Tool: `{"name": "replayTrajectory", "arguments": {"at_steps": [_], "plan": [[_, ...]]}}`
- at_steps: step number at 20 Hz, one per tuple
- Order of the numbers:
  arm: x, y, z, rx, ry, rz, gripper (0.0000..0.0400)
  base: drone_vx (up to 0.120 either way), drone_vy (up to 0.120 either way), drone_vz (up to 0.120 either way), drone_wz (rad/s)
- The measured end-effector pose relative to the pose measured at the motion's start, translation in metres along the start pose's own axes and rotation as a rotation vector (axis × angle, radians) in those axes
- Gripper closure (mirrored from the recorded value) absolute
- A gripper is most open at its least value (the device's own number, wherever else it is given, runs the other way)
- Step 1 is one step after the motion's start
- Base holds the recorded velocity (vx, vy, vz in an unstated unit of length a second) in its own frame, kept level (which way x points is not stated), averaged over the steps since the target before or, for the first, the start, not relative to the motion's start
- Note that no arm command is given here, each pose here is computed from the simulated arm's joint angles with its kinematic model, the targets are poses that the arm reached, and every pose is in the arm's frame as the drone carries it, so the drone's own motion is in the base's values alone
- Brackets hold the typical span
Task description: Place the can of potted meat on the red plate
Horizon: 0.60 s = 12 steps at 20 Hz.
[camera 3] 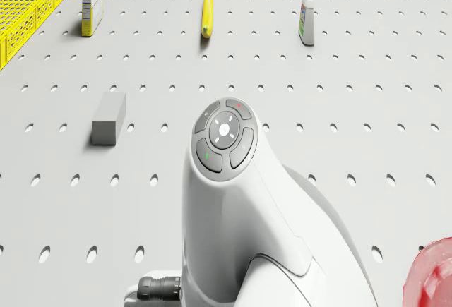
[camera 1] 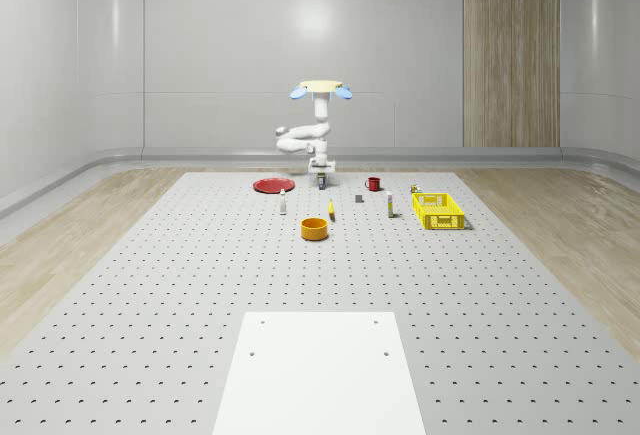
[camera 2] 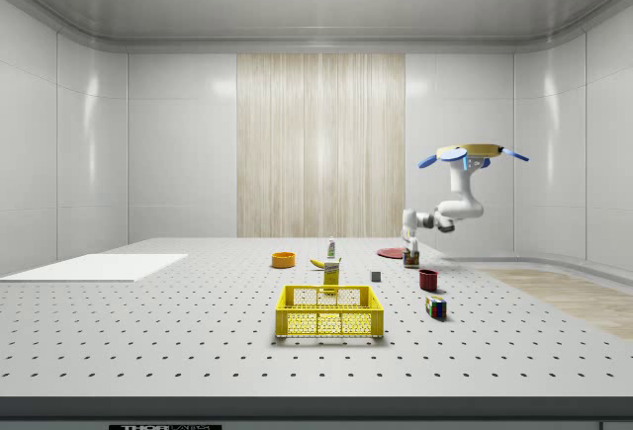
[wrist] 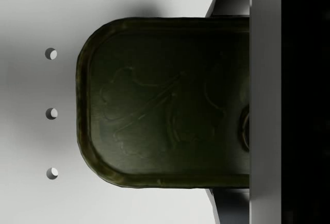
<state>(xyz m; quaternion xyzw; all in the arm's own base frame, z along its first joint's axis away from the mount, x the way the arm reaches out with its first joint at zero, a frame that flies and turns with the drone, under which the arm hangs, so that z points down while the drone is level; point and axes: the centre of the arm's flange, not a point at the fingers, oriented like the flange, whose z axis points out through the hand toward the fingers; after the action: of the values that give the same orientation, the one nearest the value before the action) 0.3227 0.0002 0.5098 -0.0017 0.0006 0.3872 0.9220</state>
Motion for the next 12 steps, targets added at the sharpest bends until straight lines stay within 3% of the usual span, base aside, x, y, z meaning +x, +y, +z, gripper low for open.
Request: {"name": "replayTrajectory", "arguments": {"at_steps": [2,12], "plan": [[0.000,0.000,-0.006,0.000,0.000,0.003,0.0114,0.000,-0.020,0.120,0.000],[0.000,0.000,-0.016,0.000,0.000,0.002,0.0115,0.000,-0.120,0.120,0.000]]}}
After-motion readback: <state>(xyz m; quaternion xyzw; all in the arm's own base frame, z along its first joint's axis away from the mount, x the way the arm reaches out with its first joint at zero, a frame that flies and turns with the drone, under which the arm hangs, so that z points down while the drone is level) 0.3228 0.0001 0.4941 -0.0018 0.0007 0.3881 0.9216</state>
